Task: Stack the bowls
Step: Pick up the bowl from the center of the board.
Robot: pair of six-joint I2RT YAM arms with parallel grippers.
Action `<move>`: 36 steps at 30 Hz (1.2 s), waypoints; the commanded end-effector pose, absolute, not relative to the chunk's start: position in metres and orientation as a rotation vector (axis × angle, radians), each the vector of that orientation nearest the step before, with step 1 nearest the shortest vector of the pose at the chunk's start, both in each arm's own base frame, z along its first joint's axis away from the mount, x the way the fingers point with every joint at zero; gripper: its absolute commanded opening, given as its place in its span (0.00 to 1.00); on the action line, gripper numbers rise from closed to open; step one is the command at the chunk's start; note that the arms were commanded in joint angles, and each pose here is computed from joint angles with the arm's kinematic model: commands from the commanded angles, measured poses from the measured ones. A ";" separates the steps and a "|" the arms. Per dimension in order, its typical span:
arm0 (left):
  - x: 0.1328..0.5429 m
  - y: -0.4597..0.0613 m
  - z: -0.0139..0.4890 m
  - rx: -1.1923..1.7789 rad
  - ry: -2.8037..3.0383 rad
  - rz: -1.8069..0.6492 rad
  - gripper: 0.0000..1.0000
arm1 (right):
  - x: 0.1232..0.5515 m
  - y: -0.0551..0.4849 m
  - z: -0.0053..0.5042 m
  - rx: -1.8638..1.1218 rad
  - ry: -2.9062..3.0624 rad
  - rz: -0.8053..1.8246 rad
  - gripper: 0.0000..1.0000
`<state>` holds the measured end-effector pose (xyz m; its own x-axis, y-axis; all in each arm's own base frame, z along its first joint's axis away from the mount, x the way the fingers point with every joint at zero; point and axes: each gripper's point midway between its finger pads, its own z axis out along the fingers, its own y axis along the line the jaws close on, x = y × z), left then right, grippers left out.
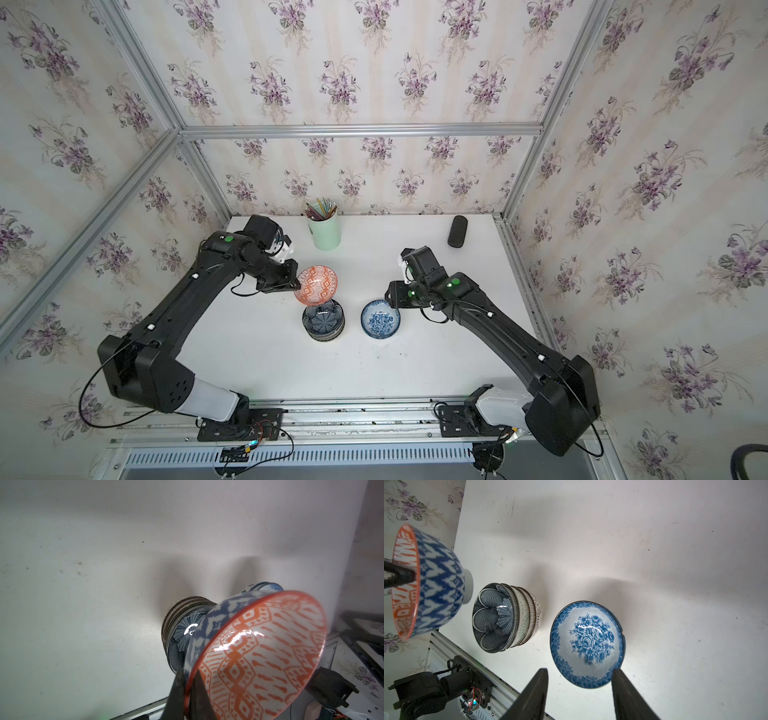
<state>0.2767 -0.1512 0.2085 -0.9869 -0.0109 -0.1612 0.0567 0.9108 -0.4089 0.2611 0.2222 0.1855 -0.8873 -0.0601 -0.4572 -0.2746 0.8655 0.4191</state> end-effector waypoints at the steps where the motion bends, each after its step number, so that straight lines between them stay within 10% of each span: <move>1: 0.250 -0.162 0.219 0.089 2.931 -0.690 0.00 | 0.253 0.225 0.189 -0.256 2.629 0.706 0.54; 36: 0.169 -0.209 0.195 0.248 2.974 -0.529 0.00 | 0.185 0.314 0.215 -0.606 2.646 0.830 0.39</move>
<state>0.1643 -0.2051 0.1906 -0.9821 0.1505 -0.1133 0.1796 0.9297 -0.3216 0.1859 0.3121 0.2150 -0.8669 -0.3014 -0.3971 -0.4754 0.7395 0.4765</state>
